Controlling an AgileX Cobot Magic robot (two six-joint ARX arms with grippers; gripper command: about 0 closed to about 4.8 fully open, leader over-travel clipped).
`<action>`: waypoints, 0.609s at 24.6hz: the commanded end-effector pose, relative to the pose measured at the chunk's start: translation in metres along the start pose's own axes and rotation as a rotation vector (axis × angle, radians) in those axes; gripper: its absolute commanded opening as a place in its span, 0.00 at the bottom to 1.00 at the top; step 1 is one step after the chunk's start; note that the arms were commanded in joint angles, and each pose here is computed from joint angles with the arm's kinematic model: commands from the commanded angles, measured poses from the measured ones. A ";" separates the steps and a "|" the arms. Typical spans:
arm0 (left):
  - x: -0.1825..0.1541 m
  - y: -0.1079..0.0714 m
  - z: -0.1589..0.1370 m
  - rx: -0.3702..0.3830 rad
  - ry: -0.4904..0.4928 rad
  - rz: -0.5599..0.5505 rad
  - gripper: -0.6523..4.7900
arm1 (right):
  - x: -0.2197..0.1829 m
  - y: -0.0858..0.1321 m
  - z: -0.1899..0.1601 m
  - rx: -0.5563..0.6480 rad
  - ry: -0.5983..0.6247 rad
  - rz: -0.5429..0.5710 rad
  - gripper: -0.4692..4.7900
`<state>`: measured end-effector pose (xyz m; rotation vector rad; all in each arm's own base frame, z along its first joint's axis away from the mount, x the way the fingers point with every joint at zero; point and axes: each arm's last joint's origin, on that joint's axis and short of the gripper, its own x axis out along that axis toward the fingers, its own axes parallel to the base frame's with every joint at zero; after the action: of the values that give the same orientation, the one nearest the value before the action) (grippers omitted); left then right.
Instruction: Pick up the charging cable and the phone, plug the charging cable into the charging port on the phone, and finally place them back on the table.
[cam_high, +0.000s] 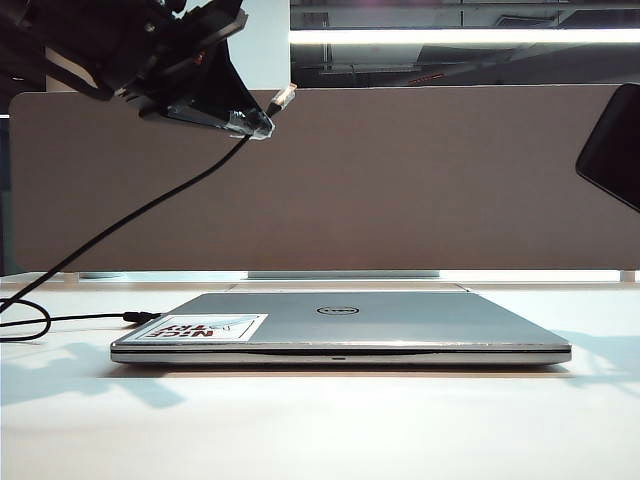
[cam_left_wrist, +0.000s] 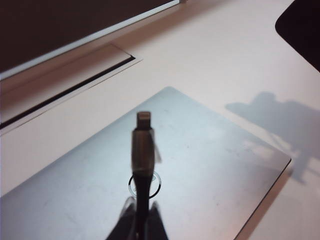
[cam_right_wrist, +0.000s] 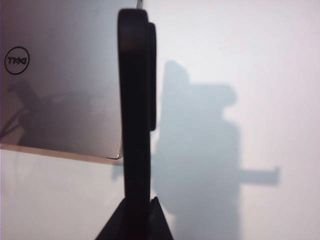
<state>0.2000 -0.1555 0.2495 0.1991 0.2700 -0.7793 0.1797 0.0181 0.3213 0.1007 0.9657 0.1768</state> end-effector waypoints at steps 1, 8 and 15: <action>-0.001 0.000 0.004 0.057 -0.028 0.002 0.11 | -0.004 0.002 0.004 -0.011 -0.046 0.011 0.08; -0.001 0.000 0.006 0.087 -0.042 0.005 0.11 | -0.004 0.003 0.004 -0.008 -0.048 0.012 0.08; -0.001 0.000 0.006 0.114 -0.043 0.005 0.11 | -0.004 0.003 0.005 -0.009 -0.055 0.006 0.08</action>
<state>0.2004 -0.1557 0.2508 0.2923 0.2153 -0.7924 0.1798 0.0198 0.3215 0.0964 0.9631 0.1776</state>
